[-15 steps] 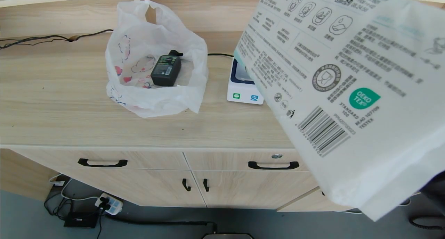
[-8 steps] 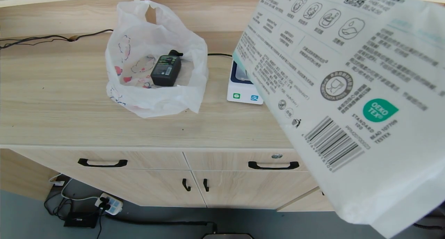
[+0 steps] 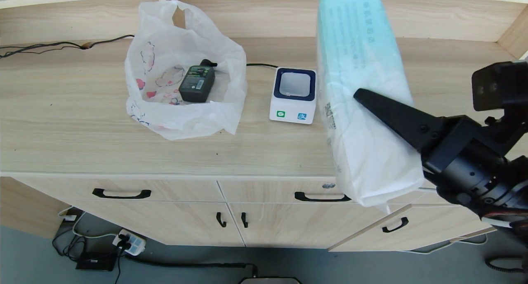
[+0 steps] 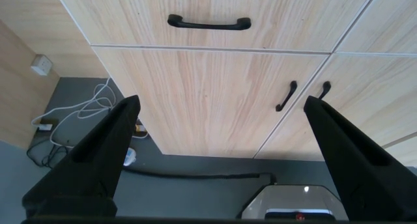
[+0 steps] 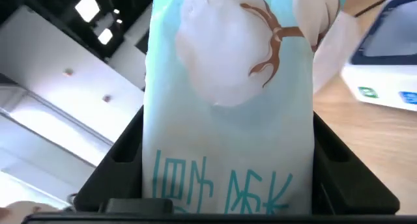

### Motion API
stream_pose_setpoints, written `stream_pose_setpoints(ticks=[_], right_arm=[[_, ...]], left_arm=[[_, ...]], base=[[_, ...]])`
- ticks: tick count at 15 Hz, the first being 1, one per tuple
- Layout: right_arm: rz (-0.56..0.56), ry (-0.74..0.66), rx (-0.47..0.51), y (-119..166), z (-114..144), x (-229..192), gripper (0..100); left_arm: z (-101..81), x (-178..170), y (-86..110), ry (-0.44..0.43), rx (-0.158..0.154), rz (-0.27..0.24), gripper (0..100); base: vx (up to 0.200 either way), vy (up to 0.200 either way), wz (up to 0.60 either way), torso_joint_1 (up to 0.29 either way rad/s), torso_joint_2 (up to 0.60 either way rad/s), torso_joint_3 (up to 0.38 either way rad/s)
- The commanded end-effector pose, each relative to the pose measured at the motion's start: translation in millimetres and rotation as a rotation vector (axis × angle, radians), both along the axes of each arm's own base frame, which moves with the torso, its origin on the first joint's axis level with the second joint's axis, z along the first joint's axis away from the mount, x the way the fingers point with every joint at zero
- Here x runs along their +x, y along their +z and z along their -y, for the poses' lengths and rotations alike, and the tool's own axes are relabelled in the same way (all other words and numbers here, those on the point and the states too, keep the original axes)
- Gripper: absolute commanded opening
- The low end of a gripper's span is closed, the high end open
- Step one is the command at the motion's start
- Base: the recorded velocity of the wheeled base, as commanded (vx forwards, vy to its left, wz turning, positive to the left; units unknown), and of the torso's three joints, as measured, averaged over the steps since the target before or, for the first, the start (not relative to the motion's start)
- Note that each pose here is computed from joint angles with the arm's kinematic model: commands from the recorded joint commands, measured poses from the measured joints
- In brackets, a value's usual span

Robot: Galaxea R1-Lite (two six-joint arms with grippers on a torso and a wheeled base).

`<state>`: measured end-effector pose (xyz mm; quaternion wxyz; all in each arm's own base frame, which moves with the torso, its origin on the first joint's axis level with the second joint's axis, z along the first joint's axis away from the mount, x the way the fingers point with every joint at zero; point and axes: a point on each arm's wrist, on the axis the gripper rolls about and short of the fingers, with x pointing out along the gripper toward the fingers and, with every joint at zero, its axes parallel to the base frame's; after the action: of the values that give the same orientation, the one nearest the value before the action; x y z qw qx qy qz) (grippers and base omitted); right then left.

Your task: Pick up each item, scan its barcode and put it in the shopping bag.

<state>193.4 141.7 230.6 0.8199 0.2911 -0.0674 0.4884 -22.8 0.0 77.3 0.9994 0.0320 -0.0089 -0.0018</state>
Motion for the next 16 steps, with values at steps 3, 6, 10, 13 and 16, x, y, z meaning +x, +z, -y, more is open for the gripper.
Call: stream_pose_setpoints(ticks=[3, 6, 10, 13, 16], right_arm=[[0.097, -0.308, -0.203, 22.0, 19.5, 32.4, 0], [0.097, -0.440, -0.225, 57.4, -9.7, 35.6, 0], [0.203, -0.593, -0.381, 77.1, -26.3, 52.9, 0], [0.194, -0.607, -0.402, 71.1, -51.8, 44.9, 0], [0.230, -0.615, -0.373, 65.0, -75.7, 65.8, 0]], left_arm=[[0.0, 0.1, 0.1, 0.000, 0.000, -0.001, 100], [0.0, 0.1, 0.1, 0.000, 0.000, -0.001, 100], [0.0, 0.1, 0.1, 0.001, 0.000, -0.001, 100], [0.0, 0.1, 0.4, 0.001, -0.009, 0.002, 100], [0.0, 0.1, 0.3, 0.001, -0.010, 0.001, 100]], base=[[0.000, 0.000, 0.00, 0.000, 0.00, 0.000], [0.000, 0.000, 0.00, 0.000, 0.00, 0.000], [0.000, 0.000, 0.00, 0.000, 0.00, 0.000], [0.000, 0.000, 0.00, 0.000, 0.00, 0.000], [0.000, 0.000, 0.00, 0.000, 0.00, 0.000]])
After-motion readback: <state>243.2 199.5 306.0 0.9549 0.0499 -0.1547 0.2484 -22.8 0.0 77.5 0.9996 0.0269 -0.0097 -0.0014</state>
